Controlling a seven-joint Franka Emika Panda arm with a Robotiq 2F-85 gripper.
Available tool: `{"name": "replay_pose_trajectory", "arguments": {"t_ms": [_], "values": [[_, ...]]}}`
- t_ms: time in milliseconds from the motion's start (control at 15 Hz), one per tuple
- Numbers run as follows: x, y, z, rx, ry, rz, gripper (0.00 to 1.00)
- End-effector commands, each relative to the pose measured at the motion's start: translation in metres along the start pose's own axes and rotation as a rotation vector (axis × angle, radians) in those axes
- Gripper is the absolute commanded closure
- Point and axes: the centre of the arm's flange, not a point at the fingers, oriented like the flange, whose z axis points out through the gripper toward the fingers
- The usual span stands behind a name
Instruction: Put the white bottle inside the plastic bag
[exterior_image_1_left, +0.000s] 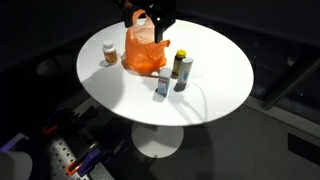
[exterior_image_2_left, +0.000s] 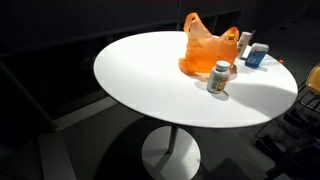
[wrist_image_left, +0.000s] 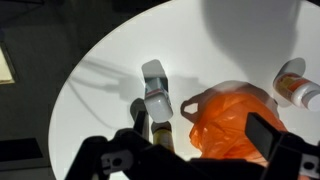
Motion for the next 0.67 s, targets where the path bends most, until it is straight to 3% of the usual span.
{"name": "replay_pose_trajectory", "arguments": {"t_ms": [0,133,200,467,600], "values": [[0.027,0.015,0.015,-0.022,-0.053,-0.115,0.0],[0.028,0.017,0.015,-0.028,-0.074,-0.154,0.0],[0.017,0.008,0.023,-0.01,-0.059,-0.102,0.0],[0.026,0.012,0.028,-0.053,-0.052,-0.098,0.0],[0.032,0.012,0.038,-0.033,-0.048,-0.099,0.0]]}}
